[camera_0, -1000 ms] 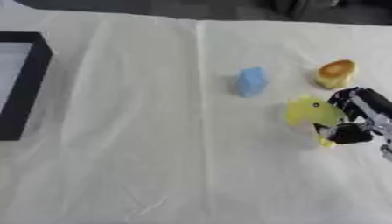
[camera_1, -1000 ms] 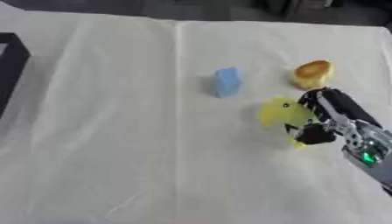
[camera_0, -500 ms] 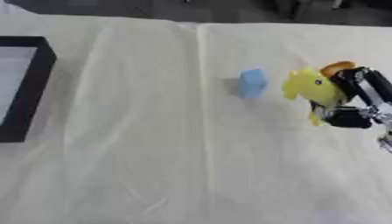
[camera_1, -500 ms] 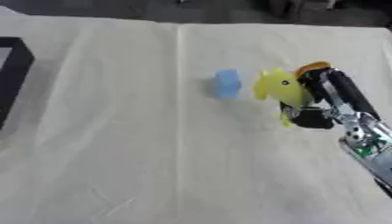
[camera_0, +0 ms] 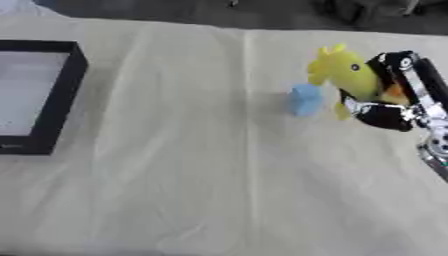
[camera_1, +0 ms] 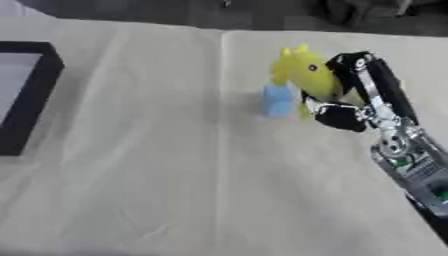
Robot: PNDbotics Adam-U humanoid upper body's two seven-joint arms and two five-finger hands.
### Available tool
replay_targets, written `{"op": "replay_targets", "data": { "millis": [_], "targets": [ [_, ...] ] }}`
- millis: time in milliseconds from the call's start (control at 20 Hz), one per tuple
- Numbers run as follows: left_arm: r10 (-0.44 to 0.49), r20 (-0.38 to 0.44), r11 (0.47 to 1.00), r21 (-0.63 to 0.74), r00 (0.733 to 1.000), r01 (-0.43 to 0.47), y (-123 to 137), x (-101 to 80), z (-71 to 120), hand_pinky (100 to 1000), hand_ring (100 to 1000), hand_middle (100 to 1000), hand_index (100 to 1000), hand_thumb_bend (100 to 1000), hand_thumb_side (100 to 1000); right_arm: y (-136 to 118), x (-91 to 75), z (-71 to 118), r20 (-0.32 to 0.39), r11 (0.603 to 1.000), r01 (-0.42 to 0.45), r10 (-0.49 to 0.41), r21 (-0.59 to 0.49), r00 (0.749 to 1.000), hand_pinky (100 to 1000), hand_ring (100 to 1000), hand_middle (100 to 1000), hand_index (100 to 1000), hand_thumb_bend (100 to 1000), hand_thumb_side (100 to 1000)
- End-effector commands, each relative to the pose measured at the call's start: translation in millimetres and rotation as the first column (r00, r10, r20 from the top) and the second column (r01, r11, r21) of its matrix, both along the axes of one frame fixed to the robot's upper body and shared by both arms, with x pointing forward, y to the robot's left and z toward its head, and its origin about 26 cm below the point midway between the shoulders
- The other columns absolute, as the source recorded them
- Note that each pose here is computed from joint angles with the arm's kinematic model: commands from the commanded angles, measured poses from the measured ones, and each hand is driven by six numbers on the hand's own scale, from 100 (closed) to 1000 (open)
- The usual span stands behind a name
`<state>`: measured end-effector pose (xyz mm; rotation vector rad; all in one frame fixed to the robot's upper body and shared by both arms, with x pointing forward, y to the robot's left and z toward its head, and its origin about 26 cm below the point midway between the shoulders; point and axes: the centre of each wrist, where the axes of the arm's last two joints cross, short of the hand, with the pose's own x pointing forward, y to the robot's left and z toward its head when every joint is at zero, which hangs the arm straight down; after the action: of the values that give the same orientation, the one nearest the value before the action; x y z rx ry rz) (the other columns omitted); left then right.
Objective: Pick up the objects with one hand, pass them to the other hand, and then place them into the box on the other side of the table.
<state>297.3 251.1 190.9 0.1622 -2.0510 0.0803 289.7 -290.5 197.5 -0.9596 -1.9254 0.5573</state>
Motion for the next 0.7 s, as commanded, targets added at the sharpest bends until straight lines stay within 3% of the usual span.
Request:
{"op": "replay_targets", "data": {
  "millis": [50,400,700],
  "targets": [
    [-0.028,0.002,0.997,0.071,1.0,0.028,3.7,0.2,18.8,926,540,741,883,587,727,19.1,1.7,5.2,0.088,0.999,0.002,0.001,-0.032,0.996,456,441,209,324,154,100],
    [-0.116,-0.132,0.943,0.295,0.984,0.151,-0.1,5.2,63.8,924,557,745,889,584,725,56.2,5.6,6.6,0.209,0.992,-0.021,0.046,-0.123,0.977,491,452,230,341,181,100],
    [-0.198,-0.328,0.76,0.543,0.924,0.356,-23.9,4.7,102.0,930,608,769,895,562,685,80.8,5.8,7.3,0.321,0.982,0.027,0.036,-0.188,0.946,511,454,244,348,177,100]
  ]
}}
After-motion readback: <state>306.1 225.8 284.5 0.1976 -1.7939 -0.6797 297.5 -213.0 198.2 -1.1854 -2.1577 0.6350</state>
